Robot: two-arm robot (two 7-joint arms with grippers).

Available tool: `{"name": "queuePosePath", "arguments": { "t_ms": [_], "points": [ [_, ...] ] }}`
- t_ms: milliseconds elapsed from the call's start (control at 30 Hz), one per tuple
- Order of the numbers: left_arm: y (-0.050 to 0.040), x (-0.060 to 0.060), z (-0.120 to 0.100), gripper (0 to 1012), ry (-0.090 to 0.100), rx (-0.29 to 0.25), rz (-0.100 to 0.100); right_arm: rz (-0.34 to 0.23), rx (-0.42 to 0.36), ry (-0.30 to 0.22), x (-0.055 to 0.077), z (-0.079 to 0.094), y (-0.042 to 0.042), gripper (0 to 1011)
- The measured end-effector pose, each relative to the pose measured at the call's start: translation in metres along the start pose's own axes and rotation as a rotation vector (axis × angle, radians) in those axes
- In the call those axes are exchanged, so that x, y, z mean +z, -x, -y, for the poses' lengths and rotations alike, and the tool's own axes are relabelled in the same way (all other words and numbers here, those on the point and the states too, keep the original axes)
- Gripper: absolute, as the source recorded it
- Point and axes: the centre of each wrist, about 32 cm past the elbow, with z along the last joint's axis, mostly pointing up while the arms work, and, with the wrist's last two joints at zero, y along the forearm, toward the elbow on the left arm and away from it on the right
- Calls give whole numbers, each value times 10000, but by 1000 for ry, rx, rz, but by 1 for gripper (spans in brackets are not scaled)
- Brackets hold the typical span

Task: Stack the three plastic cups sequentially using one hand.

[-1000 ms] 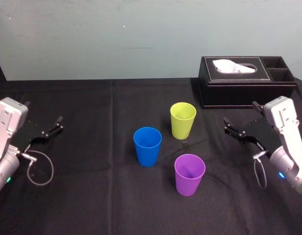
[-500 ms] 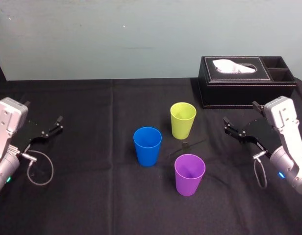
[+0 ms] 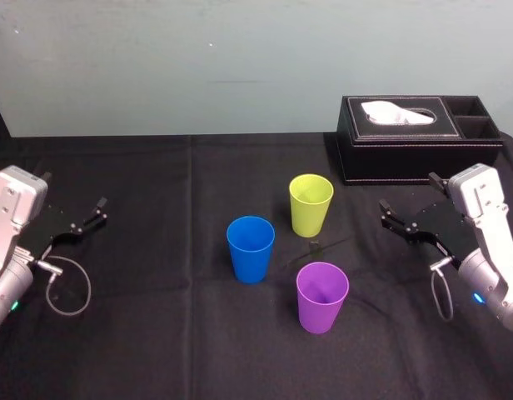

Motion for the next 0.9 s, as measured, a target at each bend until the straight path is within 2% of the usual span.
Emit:
{"name": "queuePosePath", "arguments": {
  "t_ms": [600, 900],
  "points": [
    [0, 0, 0, 1010, 0, 0, 0, -3, -2, -1, 5, -2, -5, 1000],
    [0, 0, 0, 1010, 0, 0, 0, -22, 21, -27, 115, 65, -67, 1000]
  ]
}}
